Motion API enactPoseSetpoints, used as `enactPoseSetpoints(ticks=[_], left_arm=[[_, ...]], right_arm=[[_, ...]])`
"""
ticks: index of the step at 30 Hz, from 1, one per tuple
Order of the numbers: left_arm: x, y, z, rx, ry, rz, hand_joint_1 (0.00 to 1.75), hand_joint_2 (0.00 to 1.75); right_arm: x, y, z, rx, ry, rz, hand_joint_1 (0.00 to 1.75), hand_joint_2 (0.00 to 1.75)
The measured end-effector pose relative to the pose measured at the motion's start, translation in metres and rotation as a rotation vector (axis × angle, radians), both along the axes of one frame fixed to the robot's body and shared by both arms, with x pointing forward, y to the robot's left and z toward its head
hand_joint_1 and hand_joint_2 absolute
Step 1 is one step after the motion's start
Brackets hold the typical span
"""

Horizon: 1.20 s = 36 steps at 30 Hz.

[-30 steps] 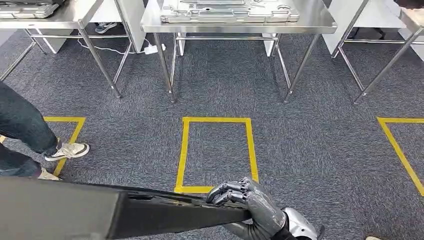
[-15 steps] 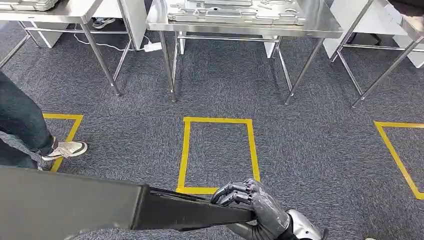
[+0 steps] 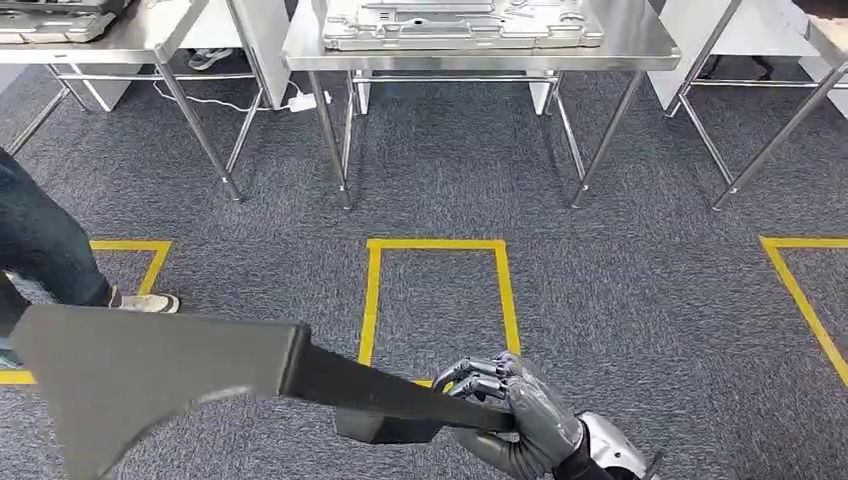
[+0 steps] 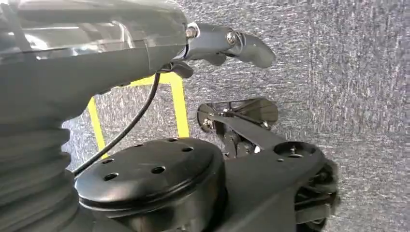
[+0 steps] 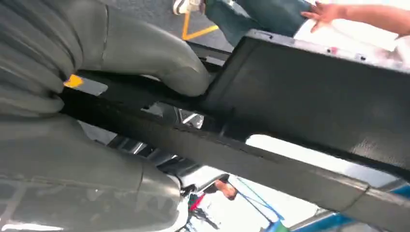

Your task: Take the parts from the cabinet and place them on the table.

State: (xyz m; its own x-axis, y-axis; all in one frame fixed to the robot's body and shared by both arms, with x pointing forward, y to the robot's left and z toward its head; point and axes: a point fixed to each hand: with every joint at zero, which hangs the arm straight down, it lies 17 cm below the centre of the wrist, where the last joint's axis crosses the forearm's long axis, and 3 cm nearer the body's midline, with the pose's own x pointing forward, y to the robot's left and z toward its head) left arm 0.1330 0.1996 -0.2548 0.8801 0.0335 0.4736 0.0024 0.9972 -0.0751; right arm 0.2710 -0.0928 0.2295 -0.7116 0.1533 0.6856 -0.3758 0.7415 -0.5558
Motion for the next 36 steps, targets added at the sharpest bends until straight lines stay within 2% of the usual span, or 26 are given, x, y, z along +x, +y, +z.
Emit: enactPoseSetpoints(ticks=[6, 11, 36], left_arm=[[-0.001, 0.000, 0.000, 0.001, -0.001, -0.005, 0.00, 1.75], [0.001, 0.001, 0.000, 0.003, -0.005, -0.005, 0.00, 1.75], [-0.001, 0.001, 0.000, 0.006, -0.004, -0.019, 0.00, 1.75]], right_arm=[[0.001, -0.001, 0.000, 0.008, -0.011, 0.003, 1.75, 1.75], [0.004, -0.003, 0.016, 0.021, -0.054, 0.001, 1.75, 1.75], [-0.001, -0.013, 0.017, 0.050, -0.048, -0.022, 1.75, 1.75]])
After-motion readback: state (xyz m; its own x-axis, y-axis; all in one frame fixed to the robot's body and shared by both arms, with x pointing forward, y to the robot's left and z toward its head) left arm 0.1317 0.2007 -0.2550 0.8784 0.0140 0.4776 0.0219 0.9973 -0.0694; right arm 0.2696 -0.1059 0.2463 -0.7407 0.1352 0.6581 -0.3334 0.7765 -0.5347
